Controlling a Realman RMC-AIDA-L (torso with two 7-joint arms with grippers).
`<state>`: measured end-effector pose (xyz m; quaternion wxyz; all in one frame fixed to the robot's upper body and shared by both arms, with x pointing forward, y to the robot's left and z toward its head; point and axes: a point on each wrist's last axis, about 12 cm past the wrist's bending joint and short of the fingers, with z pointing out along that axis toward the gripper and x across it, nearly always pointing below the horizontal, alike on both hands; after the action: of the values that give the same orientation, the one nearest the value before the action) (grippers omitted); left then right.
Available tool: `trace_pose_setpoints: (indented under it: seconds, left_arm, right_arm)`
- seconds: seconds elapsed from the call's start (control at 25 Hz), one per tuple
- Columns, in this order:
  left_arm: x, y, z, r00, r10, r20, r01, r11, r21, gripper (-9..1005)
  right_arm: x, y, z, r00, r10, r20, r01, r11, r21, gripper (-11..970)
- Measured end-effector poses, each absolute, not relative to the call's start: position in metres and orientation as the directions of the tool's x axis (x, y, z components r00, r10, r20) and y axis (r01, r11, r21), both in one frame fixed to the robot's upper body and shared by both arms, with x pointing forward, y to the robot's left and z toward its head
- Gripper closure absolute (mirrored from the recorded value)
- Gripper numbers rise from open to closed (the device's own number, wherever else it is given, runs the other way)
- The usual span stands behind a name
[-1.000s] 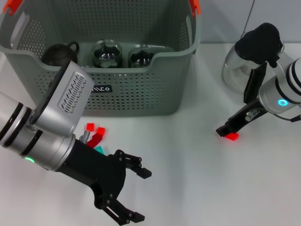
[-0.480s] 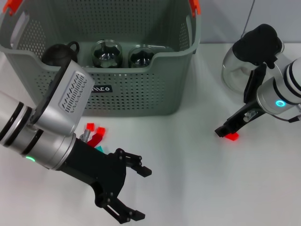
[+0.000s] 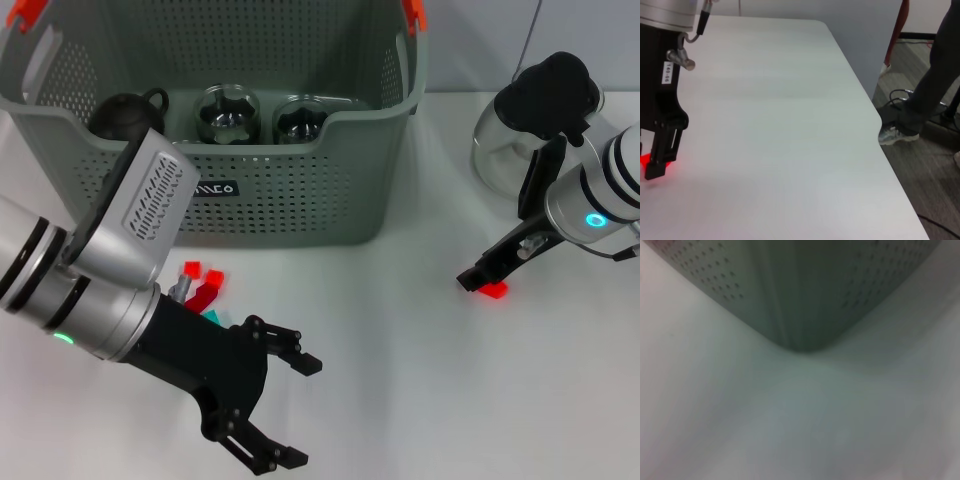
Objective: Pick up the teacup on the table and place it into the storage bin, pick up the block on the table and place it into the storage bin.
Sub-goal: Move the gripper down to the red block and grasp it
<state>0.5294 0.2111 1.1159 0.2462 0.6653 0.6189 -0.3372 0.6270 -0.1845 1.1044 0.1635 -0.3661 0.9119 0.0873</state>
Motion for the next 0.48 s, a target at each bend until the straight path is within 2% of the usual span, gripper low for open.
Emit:
trace_pose_setpoints:
  seconds: [0.48]
  left_arm:
    - [0.5273, 0.2093, 1.1135, 0.002, 0.655, -0.755, 0.989, -0.112, -0.096, 58]
  right_arm:
    - [0.6254, -0.1831, 1.1006, -0.673, -0.655, -0.344, -0.706, 0.708, 0.034, 504]
